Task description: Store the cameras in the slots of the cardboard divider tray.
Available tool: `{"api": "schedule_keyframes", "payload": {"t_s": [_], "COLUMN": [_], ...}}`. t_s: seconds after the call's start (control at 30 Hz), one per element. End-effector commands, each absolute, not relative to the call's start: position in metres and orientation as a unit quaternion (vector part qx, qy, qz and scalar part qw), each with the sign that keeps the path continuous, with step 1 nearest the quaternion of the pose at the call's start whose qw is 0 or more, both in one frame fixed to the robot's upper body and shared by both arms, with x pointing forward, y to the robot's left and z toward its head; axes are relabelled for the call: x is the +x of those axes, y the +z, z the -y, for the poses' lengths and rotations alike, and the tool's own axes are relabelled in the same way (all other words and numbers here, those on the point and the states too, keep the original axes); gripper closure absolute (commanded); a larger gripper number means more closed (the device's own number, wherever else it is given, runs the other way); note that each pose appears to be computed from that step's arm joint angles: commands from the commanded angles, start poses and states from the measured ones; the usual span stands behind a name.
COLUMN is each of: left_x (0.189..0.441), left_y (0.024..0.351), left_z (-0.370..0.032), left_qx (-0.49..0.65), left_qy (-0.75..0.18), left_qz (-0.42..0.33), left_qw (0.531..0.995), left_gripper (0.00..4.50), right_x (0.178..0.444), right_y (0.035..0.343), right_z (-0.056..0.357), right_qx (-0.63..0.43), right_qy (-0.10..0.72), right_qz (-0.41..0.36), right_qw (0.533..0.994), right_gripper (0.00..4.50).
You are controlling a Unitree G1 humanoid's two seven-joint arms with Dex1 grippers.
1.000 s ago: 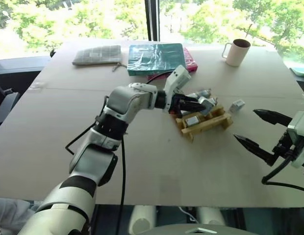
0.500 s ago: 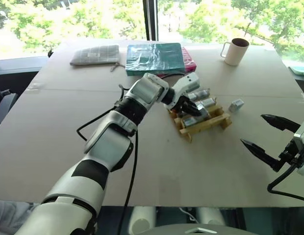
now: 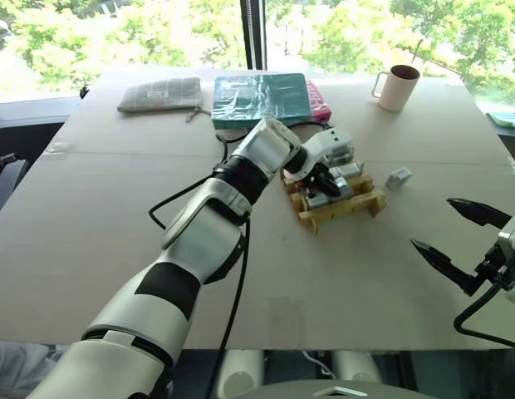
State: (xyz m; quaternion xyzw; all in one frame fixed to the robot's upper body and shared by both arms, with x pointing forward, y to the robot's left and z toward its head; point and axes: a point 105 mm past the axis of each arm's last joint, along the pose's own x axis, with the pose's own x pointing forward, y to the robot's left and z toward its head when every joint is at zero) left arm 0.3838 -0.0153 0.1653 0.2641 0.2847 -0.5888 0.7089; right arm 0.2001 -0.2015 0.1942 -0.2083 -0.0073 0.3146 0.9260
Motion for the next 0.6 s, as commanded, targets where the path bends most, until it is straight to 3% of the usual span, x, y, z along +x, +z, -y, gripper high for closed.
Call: {"api": "schedule_keyframes", "payload": {"t_s": [0.03, 0.13, 0.27, 0.3, 0.43, 0.6], "left_x": [0.389, 0.388, 0.378, 0.373, 0.369, 0.367], "left_y": [0.171, 0.172, 0.203, 0.215, 0.25, 0.255], "left_z": [0.012, 0.013, 0.018, 0.018, -0.017, -0.065], "left_qx": [0.283, 0.283, 0.24, 0.212, 0.124, 0.051], "left_qy": [-0.56, -0.561, -0.581, -0.592, -0.597, -0.573], "left_qz": [-0.286, -0.287, -0.265, -0.265, -0.243, -0.197], "left_qw": [0.724, 0.723, 0.731, 0.731, 0.755, 0.794], "left_gripper": [3.71, 3.71, 1.8, 1.68, 1.68, 1.68], "right_x": [0.196, 0.197, 0.202, 0.203, 0.216, 0.241], "right_y": [0.202, 0.201, 0.2, 0.201, 0.199, 0.199], "right_z": [0.194, 0.192, 0.187, 0.186, 0.185, 0.194], "right_qx": [-0.233, -0.233, -0.221, -0.217, -0.227, -0.26], "right_qy": [0.321, 0.323, 0.322, 0.319, 0.312, 0.31], "right_qz": [0.026, 0.026, 0.027, 0.028, 0.021, 0.005], "right_qw": [0.918, 0.917, 0.92, 0.922, 0.922, 0.914], "right_gripper": [0.06, 0.06, 0.0, 0.0, 0.0, 0.0]}}
